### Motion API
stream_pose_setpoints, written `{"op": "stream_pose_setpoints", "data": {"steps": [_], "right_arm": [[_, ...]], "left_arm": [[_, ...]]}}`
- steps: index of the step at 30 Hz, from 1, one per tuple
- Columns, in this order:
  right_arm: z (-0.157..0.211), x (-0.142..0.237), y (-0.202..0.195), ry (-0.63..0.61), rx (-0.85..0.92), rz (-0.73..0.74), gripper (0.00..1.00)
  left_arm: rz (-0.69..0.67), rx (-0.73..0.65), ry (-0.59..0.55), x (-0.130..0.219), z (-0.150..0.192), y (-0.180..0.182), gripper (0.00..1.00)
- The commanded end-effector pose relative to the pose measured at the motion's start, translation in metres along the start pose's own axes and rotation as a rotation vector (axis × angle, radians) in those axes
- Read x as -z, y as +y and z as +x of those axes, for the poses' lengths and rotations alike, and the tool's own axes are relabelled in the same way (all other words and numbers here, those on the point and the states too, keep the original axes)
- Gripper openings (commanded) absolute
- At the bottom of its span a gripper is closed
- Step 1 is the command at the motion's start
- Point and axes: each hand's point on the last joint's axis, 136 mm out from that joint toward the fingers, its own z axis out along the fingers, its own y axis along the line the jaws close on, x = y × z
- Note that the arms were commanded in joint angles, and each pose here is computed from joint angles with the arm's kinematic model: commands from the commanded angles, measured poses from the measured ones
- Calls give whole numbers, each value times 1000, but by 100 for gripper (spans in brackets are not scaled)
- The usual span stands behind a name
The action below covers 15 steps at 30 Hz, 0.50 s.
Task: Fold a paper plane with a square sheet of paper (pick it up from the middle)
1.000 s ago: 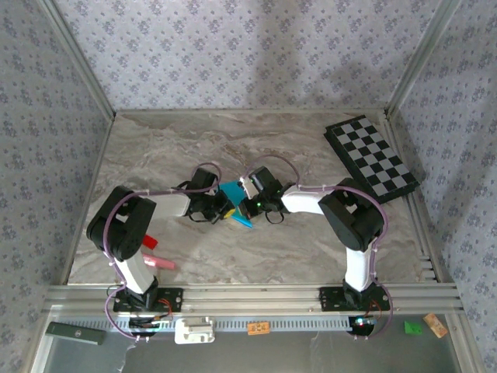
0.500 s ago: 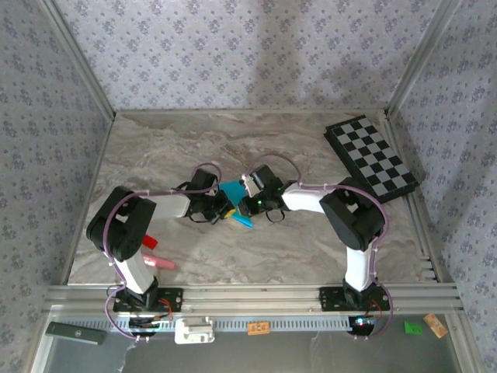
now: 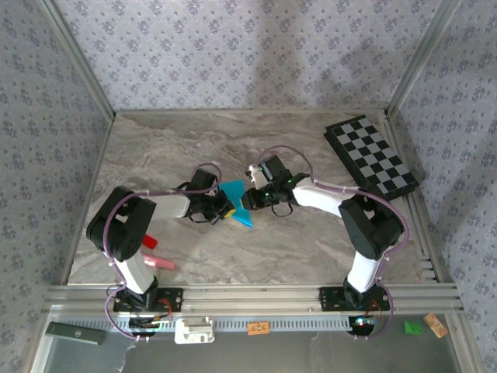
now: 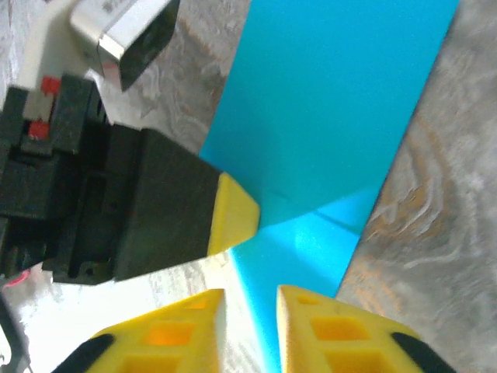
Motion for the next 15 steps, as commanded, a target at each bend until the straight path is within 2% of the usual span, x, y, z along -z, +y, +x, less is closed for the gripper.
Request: {"op": "stream_pose_setpoints", "data": {"steps": [1, 5, 15], "right_arm": [[21, -5, 10, 94, 17, -43, 19], [32, -14, 17, 148, 53, -62, 14], [44, -31, 14, 207, 65, -32, 12]], "left_arm": [[-123, 35, -10, -5, 3, 36, 6], [-124, 40, -11, -5, 3, 37, 5], [-129, 45, -7, -6, 4, 39, 5]]}}
